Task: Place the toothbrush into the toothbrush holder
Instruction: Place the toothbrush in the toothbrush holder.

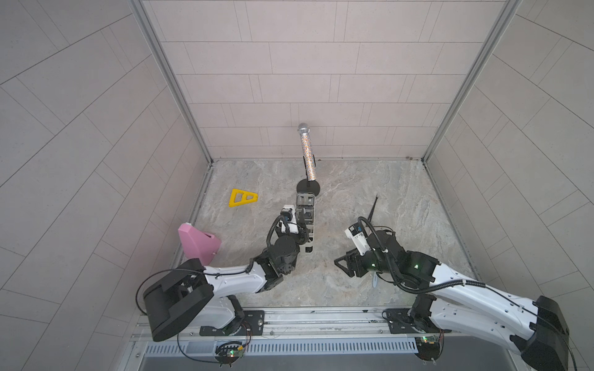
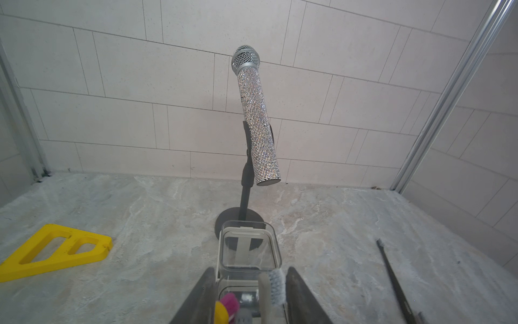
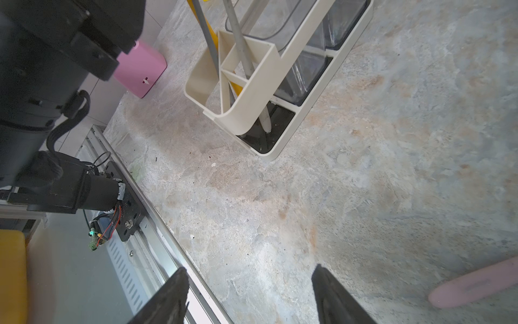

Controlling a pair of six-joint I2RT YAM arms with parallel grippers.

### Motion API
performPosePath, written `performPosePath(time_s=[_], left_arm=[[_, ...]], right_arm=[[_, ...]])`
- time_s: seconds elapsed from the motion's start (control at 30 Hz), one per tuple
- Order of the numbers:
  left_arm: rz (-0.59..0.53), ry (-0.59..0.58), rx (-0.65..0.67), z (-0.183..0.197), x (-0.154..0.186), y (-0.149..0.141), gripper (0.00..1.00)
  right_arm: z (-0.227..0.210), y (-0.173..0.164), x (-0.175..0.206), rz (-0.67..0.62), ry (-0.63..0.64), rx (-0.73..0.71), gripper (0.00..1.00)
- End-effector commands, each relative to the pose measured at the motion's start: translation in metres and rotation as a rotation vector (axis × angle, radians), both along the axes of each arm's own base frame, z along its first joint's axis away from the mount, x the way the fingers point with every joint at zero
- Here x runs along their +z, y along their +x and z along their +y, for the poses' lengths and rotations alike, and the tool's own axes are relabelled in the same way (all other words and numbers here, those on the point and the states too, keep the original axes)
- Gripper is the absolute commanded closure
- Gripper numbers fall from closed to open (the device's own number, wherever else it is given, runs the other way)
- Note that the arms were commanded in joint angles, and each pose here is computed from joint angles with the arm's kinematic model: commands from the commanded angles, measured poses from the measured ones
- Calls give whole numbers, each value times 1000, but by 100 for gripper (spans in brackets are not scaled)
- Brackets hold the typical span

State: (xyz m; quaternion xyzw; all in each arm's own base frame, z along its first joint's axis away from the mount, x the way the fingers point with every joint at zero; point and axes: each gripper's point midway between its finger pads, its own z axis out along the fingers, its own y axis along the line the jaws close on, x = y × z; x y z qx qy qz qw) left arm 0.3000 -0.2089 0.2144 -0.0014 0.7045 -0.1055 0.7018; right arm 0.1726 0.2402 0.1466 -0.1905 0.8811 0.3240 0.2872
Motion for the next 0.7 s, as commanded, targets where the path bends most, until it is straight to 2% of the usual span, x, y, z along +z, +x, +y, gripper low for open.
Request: performPosePath(time_s=[0.0, 0.33, 0.43, 0.67], left_arm=[[-2, -6, 0, 1, 5, 1, 49], [48, -35, -53, 3, 30, -9, 25], [80, -47, -76, 7, 41, -16, 19], [207, -41, -96, 18, 52, -30, 11]], right_arm=[[-3, 1, 1, -9, 6, -15, 28], [-22, 12, 11, -20, -29, -78, 25], [-47, 32, 17, -7, -80, -191, 21], [-138, 103, -22, 209, -285, -497, 19]])
